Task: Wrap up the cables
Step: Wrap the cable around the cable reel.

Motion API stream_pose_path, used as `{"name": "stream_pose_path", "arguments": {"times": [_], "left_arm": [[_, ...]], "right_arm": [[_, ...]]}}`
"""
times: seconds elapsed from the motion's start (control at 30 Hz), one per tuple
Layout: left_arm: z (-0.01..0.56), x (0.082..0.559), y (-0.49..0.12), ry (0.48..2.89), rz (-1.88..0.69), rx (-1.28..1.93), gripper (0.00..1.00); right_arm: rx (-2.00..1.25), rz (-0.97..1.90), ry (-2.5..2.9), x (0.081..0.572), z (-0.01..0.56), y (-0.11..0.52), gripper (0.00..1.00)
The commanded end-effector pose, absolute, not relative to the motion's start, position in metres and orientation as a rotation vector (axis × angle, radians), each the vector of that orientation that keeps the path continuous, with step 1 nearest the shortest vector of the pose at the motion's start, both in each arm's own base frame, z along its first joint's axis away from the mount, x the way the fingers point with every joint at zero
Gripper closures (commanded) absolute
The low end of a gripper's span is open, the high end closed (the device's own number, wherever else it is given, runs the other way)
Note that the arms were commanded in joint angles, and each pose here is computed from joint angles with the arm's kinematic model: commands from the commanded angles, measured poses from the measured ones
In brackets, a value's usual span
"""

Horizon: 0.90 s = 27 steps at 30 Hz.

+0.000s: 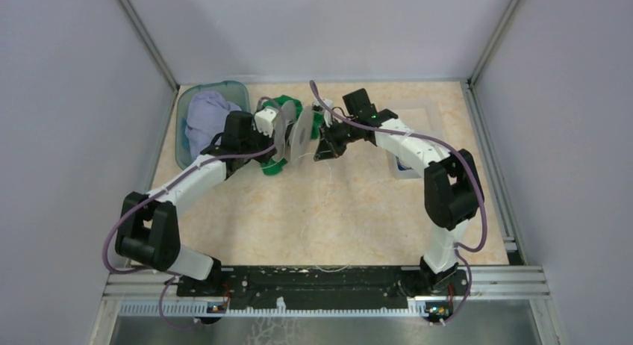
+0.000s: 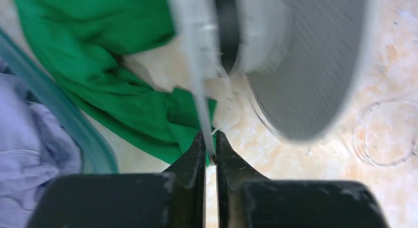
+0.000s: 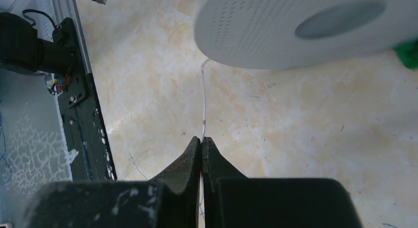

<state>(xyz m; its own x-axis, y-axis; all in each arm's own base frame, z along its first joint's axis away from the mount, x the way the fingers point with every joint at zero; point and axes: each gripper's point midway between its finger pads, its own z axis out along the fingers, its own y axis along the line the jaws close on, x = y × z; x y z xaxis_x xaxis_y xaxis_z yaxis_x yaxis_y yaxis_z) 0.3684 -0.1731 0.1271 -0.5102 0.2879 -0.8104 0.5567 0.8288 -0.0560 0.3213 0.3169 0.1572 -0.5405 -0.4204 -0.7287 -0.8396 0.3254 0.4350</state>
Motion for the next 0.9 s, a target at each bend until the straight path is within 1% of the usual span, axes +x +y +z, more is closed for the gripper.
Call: {"name": "stream_pose_path", "arguments": {"times": [0.0,0.23,0.33,0.63,0.77,0.87], "left_arm": [[0.160,0.392,-0.181,2.085,-0.332,0.562,0.99],[0.184,0.392,-0.190,2.269,-0.379,0.530,1.00],[0.191,0.400,-0.192,2.322,-0.366,0.551,1.00],[0.178,0.428,-0.200,2.408,-0.317,0.626,1.00],[0.181,0.435,-0.203,2.393,-0.324,0.617,0.92],[0.178,0.434,-0.209,2.399,-0.363,0.618,0.83]], "right_arm": [[-1.121,1.068,2.018,0.336,0.190,0.318,1.00],[-1.120,1.000,2.029,0.340,0.203,0.312,1.00],[-1.104,0.982,2.031,0.342,0.206,0.311,1.00],[-1.015,0.914,2.050,0.358,0.215,0.308,1.00],[-0.984,0.916,2.039,0.364,0.222,0.309,1.00],[-0.939,0.929,2.046,0.373,0.224,0.305,1.00]]}}
